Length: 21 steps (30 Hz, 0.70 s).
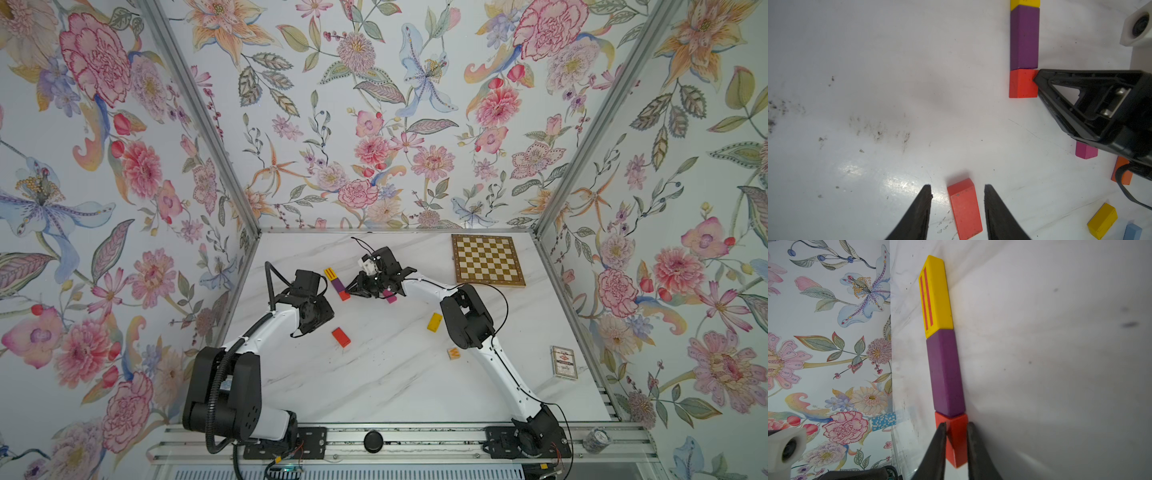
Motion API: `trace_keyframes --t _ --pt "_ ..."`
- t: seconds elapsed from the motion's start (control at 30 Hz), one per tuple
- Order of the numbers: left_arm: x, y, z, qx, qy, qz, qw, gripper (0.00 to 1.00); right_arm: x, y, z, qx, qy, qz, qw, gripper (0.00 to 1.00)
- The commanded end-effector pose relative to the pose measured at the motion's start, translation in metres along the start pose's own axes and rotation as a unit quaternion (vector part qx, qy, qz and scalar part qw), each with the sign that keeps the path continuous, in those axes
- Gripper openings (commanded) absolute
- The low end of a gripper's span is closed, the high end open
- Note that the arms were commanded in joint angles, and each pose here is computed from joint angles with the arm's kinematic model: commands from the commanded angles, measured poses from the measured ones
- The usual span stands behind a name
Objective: Assemble the letter v with building blocks
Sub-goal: Assemble the building block at the center of the board.
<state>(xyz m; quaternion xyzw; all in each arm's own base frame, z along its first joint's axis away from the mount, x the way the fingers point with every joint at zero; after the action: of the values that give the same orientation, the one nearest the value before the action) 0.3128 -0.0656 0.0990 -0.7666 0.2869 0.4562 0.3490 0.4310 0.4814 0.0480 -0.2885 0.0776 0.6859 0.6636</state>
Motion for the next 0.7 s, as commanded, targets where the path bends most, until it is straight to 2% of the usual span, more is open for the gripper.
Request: trace_keyframes --t 0.0,0.27,0.67 --pt "0.002 0.001 0.004 0.009 -0.016 -0.003 1.0 0.45 0.008 0.003 -0.002 0.003 -0.003 0.005 1.0 0.21" --pt "0.001 0.001 0.004 0.009 -0.014 -0.003 1.0 0.45 0.006 0.004 -0.003 0.004 0.0 0.004 1.0 0.26" --pt "-0.02 -0.003 -0.001 0.008 0.002 -0.027 1.0 0.49 -0.024 0.002 0.005 -0.01 0.024 -0.015 1.0 0.44"
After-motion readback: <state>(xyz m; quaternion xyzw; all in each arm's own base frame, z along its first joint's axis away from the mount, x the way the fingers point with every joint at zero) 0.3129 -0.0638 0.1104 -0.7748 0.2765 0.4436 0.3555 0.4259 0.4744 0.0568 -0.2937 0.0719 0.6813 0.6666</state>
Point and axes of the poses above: each gripper's point midway between its finger pads, its own x axis out along the fingers, its own z axis along the line the jaws close on, y = z × x, the point moved 3 cm from there along -x, back along the fingers, and after that the axes turned 5 degrees about -x, right-handed, at the moved point
